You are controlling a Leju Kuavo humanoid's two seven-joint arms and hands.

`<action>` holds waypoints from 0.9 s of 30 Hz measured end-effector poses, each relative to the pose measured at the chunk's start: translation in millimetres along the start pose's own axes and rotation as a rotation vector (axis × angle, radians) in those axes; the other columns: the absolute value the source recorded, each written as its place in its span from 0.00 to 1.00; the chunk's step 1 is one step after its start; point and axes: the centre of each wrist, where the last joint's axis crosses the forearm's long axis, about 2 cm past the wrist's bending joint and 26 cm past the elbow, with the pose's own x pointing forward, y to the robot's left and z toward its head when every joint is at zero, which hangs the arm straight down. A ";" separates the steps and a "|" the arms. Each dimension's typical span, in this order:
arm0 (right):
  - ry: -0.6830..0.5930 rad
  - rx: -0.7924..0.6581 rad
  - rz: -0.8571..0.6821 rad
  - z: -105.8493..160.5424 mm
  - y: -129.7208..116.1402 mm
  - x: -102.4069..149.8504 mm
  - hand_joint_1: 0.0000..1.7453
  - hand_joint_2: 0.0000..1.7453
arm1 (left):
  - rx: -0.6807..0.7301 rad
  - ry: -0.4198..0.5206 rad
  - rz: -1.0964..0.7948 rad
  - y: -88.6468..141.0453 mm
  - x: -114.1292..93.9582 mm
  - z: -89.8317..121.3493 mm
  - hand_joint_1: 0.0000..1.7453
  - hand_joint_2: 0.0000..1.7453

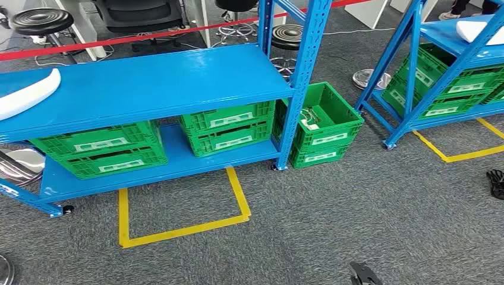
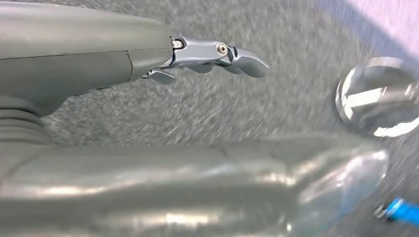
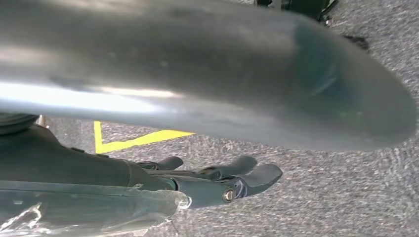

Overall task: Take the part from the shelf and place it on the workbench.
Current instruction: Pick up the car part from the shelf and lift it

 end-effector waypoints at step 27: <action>0.033 -0.099 0.264 0.8 -98.8 32.9 0.00 0.00 | 0.291 -2.365 -1.063 -90.2 470.1 62.3 0.00 0.00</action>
